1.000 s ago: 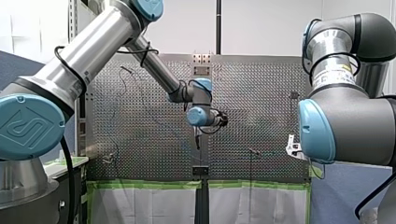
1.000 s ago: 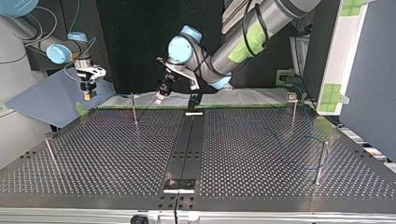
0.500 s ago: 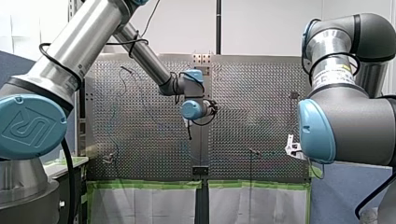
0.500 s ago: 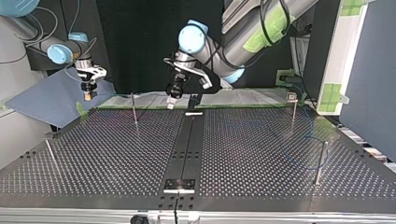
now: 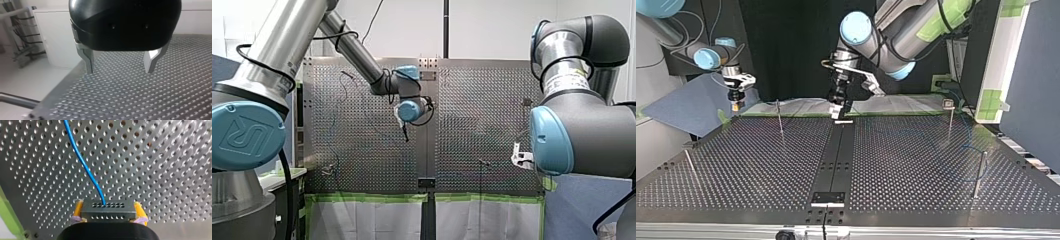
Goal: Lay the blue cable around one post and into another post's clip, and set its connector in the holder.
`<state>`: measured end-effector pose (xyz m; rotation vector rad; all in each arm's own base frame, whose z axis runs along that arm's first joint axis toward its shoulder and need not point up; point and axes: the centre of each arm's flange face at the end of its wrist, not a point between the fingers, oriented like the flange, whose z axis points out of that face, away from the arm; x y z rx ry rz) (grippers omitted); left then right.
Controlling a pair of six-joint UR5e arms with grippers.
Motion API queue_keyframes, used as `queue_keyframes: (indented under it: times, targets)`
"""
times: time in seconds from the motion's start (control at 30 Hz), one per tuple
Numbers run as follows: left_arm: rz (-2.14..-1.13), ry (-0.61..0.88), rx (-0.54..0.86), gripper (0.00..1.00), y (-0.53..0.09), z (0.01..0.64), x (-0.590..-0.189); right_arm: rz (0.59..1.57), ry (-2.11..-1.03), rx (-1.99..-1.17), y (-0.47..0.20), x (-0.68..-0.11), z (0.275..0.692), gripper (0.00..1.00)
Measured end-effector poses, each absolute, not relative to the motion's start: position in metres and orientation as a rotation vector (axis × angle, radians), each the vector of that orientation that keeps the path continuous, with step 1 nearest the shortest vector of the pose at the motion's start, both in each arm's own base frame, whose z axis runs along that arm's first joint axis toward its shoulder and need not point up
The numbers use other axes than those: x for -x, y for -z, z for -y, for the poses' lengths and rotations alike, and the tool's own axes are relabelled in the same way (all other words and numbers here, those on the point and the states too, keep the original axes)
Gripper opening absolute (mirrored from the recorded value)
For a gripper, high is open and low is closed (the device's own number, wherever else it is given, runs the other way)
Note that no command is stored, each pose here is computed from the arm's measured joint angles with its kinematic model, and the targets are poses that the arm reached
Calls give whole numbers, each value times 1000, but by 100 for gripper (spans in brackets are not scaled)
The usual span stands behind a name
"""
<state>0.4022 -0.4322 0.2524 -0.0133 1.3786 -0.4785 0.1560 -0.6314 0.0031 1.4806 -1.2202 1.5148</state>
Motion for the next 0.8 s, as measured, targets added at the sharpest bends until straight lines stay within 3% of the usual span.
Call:
queue_keyframes:
  times: [0.33, 0.57, 0.8]
  targets:
    - [-1365, 447, 23, 100, -265, 402, -387, 1245, -1552, -1445, -5, -160, 633, 0]
    - [-1463, 389, -13, 100, -223, 387, -374, 1295, -1548, -1373, -5, -152, 636, 0]
    - [-1558, 340, -48, 100, -175, 374, -357, 1278, -1505, -1370, -4, -149, 637, 0]
